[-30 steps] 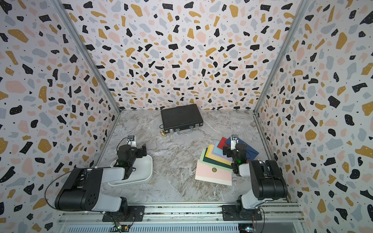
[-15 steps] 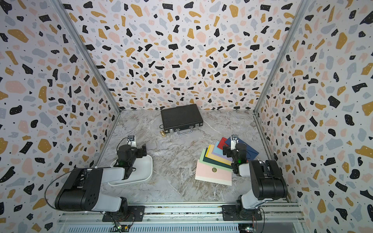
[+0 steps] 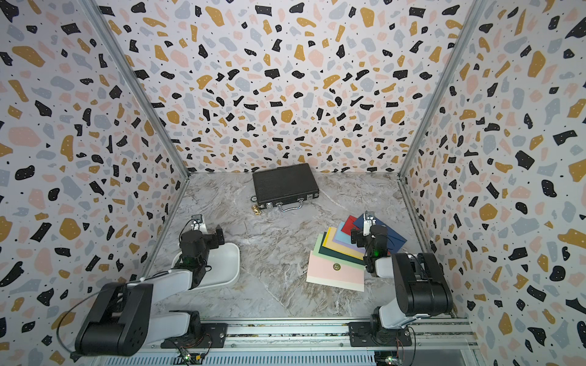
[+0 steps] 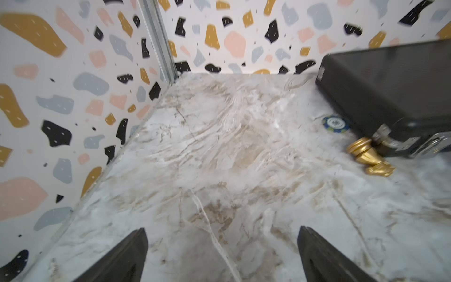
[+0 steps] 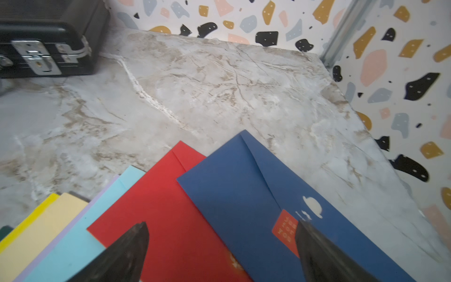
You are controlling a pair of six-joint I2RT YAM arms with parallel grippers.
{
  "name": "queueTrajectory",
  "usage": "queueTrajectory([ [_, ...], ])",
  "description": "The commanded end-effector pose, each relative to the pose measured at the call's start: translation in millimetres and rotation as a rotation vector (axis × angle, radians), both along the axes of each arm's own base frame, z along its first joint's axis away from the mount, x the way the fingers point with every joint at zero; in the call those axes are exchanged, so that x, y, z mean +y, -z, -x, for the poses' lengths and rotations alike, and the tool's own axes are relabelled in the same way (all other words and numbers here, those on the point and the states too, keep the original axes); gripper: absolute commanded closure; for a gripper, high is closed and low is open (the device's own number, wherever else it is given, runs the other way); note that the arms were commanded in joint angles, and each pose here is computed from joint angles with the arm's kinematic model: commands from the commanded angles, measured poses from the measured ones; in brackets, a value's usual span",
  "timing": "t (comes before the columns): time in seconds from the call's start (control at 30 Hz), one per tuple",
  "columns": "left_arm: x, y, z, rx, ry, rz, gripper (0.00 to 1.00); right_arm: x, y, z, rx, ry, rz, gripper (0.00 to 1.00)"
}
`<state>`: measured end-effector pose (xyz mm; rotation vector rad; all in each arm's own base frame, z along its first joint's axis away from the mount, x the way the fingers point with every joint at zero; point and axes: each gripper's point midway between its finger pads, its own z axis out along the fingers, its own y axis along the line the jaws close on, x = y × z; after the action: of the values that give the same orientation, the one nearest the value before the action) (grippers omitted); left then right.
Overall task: Put the sealed envelopes into the storage box
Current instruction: Move the storage box to the center of the board.
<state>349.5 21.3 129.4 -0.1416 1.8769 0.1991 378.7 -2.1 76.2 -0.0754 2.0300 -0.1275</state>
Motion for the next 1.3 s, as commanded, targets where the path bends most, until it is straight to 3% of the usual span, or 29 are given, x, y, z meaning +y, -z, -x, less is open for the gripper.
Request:
queueTrajectory([
  [0.0, 6, -53, 9, -0.100, -0.094, 0.104, 0.01, -24, -51, -3, -0.009, 0.153, -0.004, 0.01],
  [0.1, 7, -73, 18, -0.157, -0.152, 0.312, 0.01, -30, -72, 6, -0.003, 0.294, -0.192, 0.01],
  [0.2, 0, -73, 33, -0.105, -0.189, 0.537, 0.01, -24, -75, 17, 0.040, 0.341, -0.334, 0.01],
  [0.27, -26, -77, 35, -0.020, -0.063, 0.615, 0.01, -9, -82, 22, 0.114, 0.277, -0.383, 0.01],
  [0.33, -49, -76, 42, 0.121, 0.056, 0.595, 0.01, -1, -80, 36, 0.199, 0.268, -0.411, 0.01],
  [0.47, -49, -33, 77, 0.466, -0.039, 0.561, 0.05, 19, -79, 57, 0.282, 0.185, -0.478, 0.13],
  [0.57, -69, -3, 91, 0.615, -0.004, 0.531, 0.06, 24, -76, 67, 0.310, 0.162, -0.491, 0.14],
  [0.73, -101, 21, 107, 0.731, 0.020, 0.290, 0.07, 38, -70, 72, 0.357, 0.109, -0.542, 0.17],
  [0.9, -105, 43, 103, 0.776, -0.002, 0.229, 0.12, 42, -65, 73, 0.380, 0.097, -0.552, 0.18],
  [1.0, -115, 57, 94, 0.835, 0.017, 0.205, 0.24, 41, -64, 74, 0.381, 0.101, -0.547, 0.18],
  [1.2, -142, 72, 70, 0.876, 0.081, 0.219, 0.70, 40, -63, 74, 0.389, 0.103, -0.541, 0.19],
  [1.27, -150, 74, 63, 0.879, 0.092, 0.218, 0.80, 39, -62, 74, 0.390, 0.107, -0.536, 0.19],
])
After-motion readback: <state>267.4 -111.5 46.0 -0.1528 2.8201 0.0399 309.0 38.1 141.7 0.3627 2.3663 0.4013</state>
